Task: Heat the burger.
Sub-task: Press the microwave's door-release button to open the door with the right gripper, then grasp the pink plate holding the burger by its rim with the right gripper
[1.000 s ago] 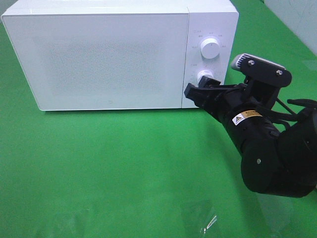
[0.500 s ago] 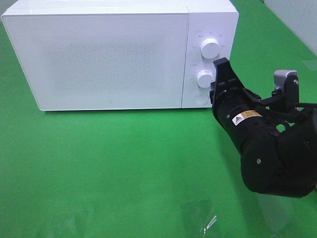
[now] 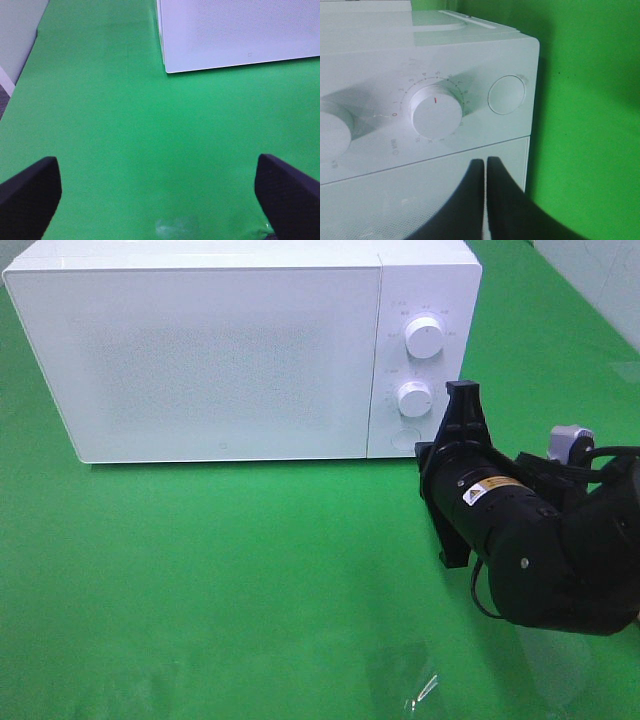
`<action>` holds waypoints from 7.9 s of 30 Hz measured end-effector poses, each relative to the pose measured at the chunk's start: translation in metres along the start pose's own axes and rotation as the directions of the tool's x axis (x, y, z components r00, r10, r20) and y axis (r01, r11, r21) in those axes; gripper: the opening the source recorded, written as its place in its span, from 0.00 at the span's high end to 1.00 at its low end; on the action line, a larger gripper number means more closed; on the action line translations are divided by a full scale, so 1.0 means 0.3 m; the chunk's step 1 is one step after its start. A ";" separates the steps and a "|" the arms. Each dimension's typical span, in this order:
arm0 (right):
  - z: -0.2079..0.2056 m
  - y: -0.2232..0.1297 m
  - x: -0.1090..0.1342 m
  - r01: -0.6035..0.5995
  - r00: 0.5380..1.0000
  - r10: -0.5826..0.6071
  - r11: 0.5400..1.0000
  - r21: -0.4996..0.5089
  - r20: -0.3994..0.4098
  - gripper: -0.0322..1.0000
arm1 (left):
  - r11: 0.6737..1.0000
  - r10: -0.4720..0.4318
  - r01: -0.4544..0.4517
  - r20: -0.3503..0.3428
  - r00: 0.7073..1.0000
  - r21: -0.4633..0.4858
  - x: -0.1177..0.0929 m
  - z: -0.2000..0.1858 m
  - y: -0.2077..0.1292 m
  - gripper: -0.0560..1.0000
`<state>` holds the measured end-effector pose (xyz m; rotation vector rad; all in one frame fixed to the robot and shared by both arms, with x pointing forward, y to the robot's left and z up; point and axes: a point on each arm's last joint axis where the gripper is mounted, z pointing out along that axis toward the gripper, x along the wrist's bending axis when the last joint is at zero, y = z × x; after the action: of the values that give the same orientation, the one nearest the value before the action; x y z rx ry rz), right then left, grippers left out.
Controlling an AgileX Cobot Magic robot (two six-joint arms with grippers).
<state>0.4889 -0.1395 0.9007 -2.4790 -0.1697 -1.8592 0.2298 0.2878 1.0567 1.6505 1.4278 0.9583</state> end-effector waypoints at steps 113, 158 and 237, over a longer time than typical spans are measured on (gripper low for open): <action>0.367 0.022 -0.087 -0.032 0.999 0.031 0.999 -0.033 -0.013 0.97 | 1.000 0.000 0.000 0.000 1.000 0.000 0.000 0.000 0.000 0.03; 0.039 0.036 0.120 0.559 0.740 -0.663 0.698 0.447 0.109 0.92 | 1.000 0.000 0.000 0.000 1.000 0.000 0.000 0.000 0.000 0.03; -0.107 0.516 0.249 0.490 -0.140 -0.989 -0.111 0.865 -0.048 0.12 | 1.000 0.000 0.000 0.000 1.000 0.000 0.000 0.000 0.000 0.03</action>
<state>0.4960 -0.2914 0.9869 -2.1346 -2.6499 -0.1308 0.2298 0.2878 1.0567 1.6505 1.4278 0.9583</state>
